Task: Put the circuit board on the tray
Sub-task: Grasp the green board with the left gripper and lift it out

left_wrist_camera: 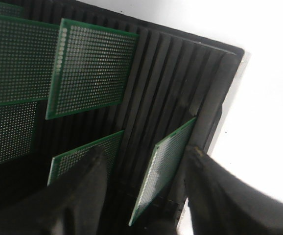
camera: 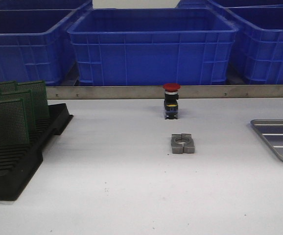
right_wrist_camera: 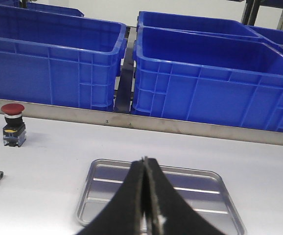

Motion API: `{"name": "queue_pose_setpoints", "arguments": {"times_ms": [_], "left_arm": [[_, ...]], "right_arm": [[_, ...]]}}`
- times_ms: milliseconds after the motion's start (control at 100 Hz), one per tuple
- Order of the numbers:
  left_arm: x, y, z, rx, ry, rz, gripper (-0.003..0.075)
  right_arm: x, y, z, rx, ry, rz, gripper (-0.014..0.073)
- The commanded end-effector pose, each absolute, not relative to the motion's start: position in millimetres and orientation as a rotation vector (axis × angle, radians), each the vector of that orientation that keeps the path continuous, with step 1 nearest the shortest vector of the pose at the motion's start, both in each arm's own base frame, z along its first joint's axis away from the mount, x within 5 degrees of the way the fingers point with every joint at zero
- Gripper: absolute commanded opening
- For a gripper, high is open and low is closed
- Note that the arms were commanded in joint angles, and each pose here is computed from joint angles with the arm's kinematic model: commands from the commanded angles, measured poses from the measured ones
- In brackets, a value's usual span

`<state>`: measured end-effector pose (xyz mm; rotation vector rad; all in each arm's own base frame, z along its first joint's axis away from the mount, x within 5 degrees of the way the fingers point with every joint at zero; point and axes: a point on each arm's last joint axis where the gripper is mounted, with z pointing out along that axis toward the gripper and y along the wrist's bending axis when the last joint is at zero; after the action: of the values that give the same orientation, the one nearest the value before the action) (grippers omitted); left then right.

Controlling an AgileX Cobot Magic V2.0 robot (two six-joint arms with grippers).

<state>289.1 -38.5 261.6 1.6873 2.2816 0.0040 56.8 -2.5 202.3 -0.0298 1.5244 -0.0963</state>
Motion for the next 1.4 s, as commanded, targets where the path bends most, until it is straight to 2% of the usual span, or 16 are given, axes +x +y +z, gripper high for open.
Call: {"name": "queue_pose_setpoints", "arguments": {"times_ms": [0,340,410,500,660,840,990,1180,1390], "left_arm": [[292,-42,271,1.683,2.247,0.010,0.0344],[311,-41,235,1.749,2.311,-0.017,0.0344],[311,-41,233,1.750,2.314,-0.019,0.0321],[311,-41,233,1.752,2.316,-0.022,0.0232],[309,-39,233,1.780,2.329,-0.025,-0.0022],[307,-38,240,1.820,2.345,-0.040,-0.0020],[308,-43,265,1.859,2.352,-0.112,-0.0020],[312,-67,299,1.753,2.239,-0.295,-0.0020],[306,-106,313,1.648,2.093,-0.579,-0.0020]], "right_arm": [[55,-1,211,-0.045,1.430,-0.099,-0.0059],[55,-1,211,-0.045,1.430,-0.099,-0.0059],[55,-1,211,-0.045,1.430,-0.099,-0.0059],[55,-1,211,-0.045,1.430,-0.099,-0.0059],[55,-1,211,-0.045,1.430,-0.099,-0.0059],[55,-1,211,-0.045,1.430,-0.099,-0.0059],[55,-1,211,-0.045,1.430,-0.099,-0.0059],[55,-1,211,-0.045,1.430,-0.099,-0.0059],[55,-1,211,-0.045,1.430,-0.099,-0.0059]]}}
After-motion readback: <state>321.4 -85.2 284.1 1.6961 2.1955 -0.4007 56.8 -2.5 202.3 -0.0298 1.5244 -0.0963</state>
